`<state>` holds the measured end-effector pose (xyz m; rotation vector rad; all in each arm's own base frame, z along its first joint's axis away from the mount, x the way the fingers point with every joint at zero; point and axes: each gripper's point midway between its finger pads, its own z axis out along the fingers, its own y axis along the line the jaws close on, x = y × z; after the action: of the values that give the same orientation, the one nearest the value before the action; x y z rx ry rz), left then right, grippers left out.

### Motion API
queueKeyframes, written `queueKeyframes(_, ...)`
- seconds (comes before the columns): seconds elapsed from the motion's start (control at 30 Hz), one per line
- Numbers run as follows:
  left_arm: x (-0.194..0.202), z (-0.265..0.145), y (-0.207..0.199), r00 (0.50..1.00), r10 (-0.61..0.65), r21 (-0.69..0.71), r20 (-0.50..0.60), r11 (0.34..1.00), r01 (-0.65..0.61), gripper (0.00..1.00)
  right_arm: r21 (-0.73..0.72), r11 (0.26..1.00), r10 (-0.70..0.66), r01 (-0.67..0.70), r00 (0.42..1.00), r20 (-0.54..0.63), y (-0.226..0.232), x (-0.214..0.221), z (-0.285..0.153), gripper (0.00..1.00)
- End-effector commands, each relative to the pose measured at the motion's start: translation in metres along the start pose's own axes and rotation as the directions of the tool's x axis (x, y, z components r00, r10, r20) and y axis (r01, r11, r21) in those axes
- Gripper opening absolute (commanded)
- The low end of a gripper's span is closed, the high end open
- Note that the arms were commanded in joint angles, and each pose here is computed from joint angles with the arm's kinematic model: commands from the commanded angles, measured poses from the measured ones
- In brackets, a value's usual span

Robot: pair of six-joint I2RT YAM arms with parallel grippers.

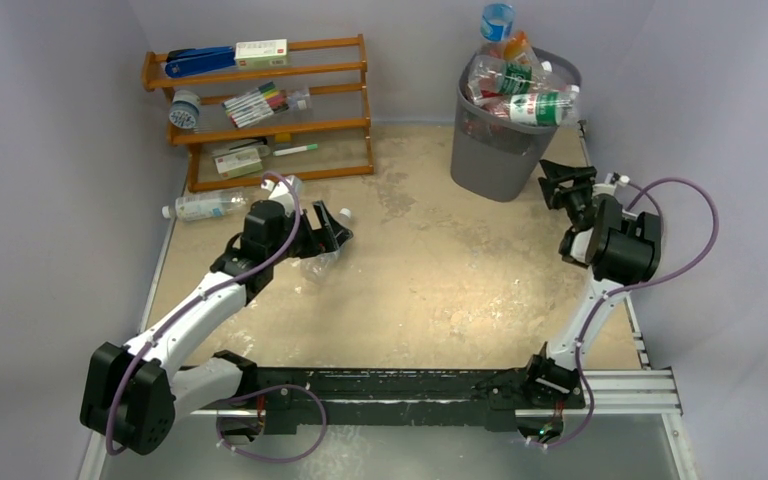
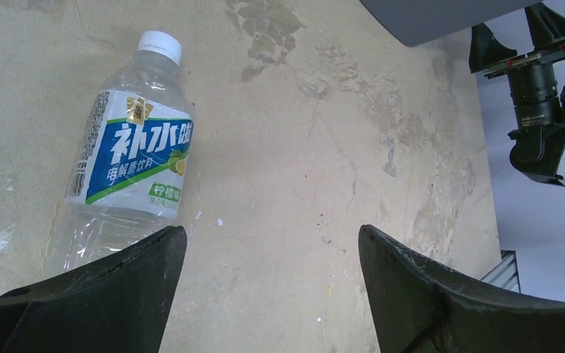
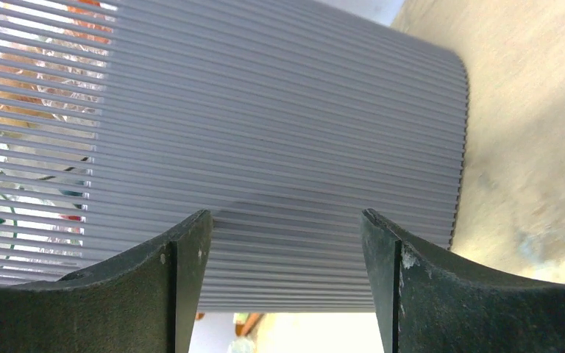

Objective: Put the plastic bottles in the bin
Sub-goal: Adjust the trash bin at the center of the board.

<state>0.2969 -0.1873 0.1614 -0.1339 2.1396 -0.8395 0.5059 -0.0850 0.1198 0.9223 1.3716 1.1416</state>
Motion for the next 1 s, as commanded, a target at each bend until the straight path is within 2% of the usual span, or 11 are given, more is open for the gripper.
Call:
queueKeyframes(0.0, -0.017, -0.008, -0.015, 0.998, 0.027, 0.043, 0.060, 0.999, -0.029, 0.87, -0.102, 0.984, -0.152, 0.143, 0.985, -0.079, 0.046, 0.030, 0.006, 0.76)
queueKeyframes(0.27, -0.018, -0.011, -0.018, 0.997, 0.023, 0.049, 0.067, 0.998, -0.026, 0.87, -0.120, 0.955, -0.291, 0.273, 0.940, -0.176, 0.070, 0.070, 0.022, 0.76)
queueKeyframes(0.5, -0.016, -0.010, -0.021, 0.997, 0.018, 0.054, 0.070, 0.998, -0.022, 0.88, -0.133, 0.926, -0.378, 0.354, 0.888, -0.261, 0.083, 0.098, 0.014, 0.76)
queueKeyframes(0.8, -0.012, -0.009, -0.020, 0.998, 0.022, 0.049, 0.064, 0.999, -0.025, 0.88, -0.094, 0.947, -0.321, 0.308, 0.923, -0.212, 0.083, 0.048, 0.007, 0.76)
queueKeyframes(0.97, -0.012, -0.008, -0.019, 0.998, 0.027, 0.043, 0.062, 0.999, -0.030, 0.88, -0.099, 0.954, -0.297, 0.283, 0.940, -0.167, 0.087, 0.021, 0.022, 0.77)
